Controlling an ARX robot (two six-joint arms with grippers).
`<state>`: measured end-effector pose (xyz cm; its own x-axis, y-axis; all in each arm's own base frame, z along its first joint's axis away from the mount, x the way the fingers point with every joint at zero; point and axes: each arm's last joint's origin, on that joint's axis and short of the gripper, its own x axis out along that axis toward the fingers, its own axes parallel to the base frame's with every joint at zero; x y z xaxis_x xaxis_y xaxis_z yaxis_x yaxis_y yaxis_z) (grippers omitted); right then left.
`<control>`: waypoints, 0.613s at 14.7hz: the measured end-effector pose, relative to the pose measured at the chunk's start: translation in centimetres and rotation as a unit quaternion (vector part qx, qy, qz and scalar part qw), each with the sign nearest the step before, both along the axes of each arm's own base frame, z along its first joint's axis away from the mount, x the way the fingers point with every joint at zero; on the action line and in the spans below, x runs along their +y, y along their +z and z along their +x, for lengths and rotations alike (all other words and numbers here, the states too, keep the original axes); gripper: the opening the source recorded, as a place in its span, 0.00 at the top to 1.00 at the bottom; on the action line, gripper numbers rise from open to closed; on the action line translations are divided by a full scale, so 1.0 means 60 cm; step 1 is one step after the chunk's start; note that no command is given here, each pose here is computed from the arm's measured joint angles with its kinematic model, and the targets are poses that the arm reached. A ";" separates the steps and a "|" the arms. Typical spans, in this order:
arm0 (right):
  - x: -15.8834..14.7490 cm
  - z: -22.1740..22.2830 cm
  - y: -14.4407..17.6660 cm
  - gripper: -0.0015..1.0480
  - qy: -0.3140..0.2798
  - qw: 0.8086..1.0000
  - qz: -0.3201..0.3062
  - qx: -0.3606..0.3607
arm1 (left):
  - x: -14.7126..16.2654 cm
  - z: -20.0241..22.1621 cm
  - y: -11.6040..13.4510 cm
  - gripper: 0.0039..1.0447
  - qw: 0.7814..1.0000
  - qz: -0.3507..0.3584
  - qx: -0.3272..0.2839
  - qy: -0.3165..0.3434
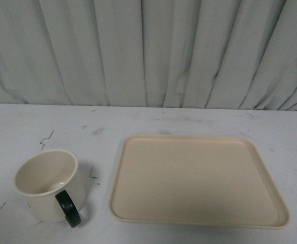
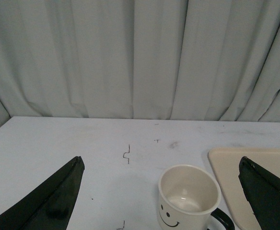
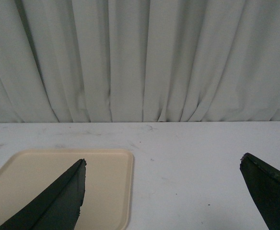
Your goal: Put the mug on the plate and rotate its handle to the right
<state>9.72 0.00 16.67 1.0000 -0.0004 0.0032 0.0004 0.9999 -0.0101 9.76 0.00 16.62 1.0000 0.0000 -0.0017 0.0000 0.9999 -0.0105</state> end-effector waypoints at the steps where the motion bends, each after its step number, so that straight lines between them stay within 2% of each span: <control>1: 0.000 0.000 0.000 0.06 0.000 1.000 0.000 0.000 | 0.000 0.000 0.000 0.06 1.000 0.000 0.000 0.000; 9: 0.000 0.000 0.000 0.06 0.000 1.000 0.000 0.000 | 0.000 0.000 0.000 0.06 1.000 0.000 0.000 0.000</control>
<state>9.72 0.00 16.67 1.0000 -0.0004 0.0032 0.0004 0.9999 -0.0101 9.76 0.00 16.62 1.0000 0.0000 -0.0017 0.0000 0.9999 -0.0105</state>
